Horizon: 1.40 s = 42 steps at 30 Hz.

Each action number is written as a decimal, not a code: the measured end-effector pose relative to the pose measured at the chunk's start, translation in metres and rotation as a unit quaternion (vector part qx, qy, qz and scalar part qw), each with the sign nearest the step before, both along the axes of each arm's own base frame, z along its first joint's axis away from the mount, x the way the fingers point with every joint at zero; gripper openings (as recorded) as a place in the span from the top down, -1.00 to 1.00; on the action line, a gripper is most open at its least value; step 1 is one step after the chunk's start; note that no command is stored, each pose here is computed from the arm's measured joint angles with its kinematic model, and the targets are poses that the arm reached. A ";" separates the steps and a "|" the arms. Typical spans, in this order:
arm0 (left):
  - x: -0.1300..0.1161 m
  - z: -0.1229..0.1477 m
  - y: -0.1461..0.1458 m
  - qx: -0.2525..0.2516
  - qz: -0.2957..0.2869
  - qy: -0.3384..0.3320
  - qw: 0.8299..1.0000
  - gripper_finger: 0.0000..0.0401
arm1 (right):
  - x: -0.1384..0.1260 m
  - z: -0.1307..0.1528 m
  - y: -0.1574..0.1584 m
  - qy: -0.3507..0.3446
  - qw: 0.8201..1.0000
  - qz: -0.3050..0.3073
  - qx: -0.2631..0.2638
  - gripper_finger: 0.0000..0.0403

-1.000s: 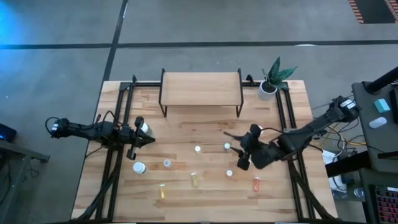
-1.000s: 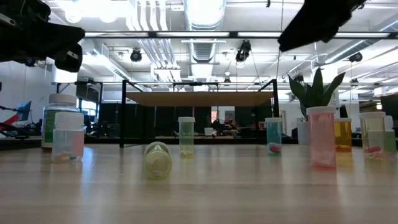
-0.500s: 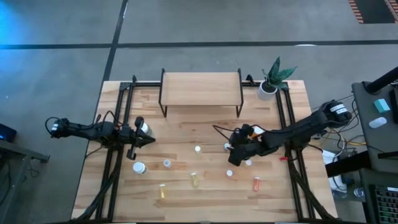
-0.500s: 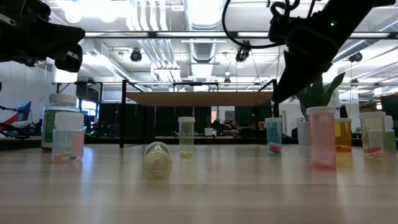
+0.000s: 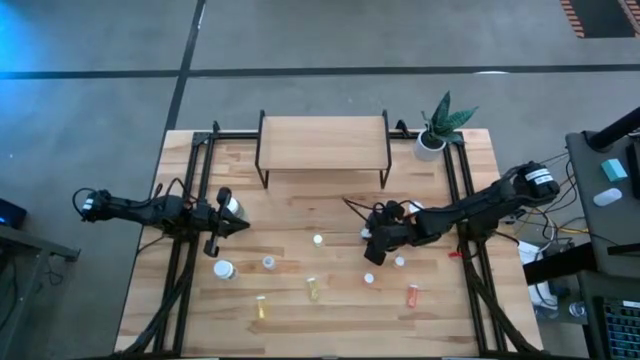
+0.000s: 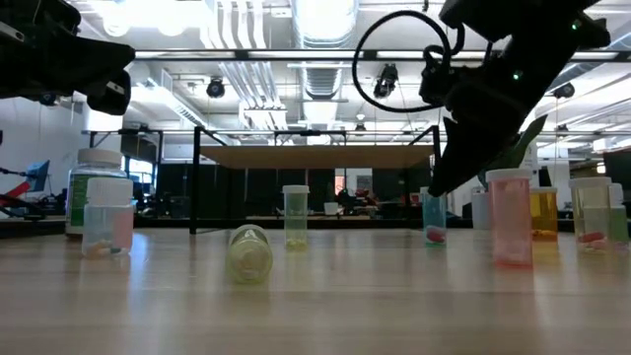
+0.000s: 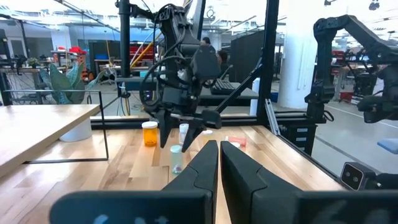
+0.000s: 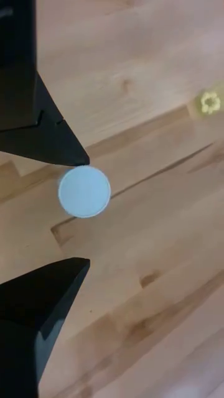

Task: Pick and place medicine bottles onto shelf by color
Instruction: Put the blue pill bottle on the shelf

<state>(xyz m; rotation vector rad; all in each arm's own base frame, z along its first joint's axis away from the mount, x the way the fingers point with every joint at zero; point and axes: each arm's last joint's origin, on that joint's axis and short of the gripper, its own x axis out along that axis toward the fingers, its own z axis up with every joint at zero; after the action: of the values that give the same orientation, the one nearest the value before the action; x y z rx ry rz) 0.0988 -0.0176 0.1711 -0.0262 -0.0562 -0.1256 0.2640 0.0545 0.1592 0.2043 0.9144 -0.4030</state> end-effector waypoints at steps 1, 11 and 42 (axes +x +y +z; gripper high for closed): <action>0.000 0.000 0.000 0.000 0.000 0.000 1.000 1.00 | 0.000 -0.003 0.000 -0.005 1.000 0.001 0.002 -0.21; 0.000 0.000 0.000 0.000 0.000 0.001 1.000 1.00 | -0.008 -0.025 -0.008 -0.056 0.998 0.003 0.034 -0.15; 0.000 0.000 0.000 0.000 0.000 0.000 1.000 1.00 | -0.013 -0.034 -0.016 -0.073 0.997 0.005 0.020 0.45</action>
<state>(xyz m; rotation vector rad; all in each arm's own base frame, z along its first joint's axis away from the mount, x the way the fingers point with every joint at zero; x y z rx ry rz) 0.0988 -0.0176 0.1710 -0.0265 -0.0553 -0.1256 0.2514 0.0382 0.1257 0.2617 0.7798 -0.3559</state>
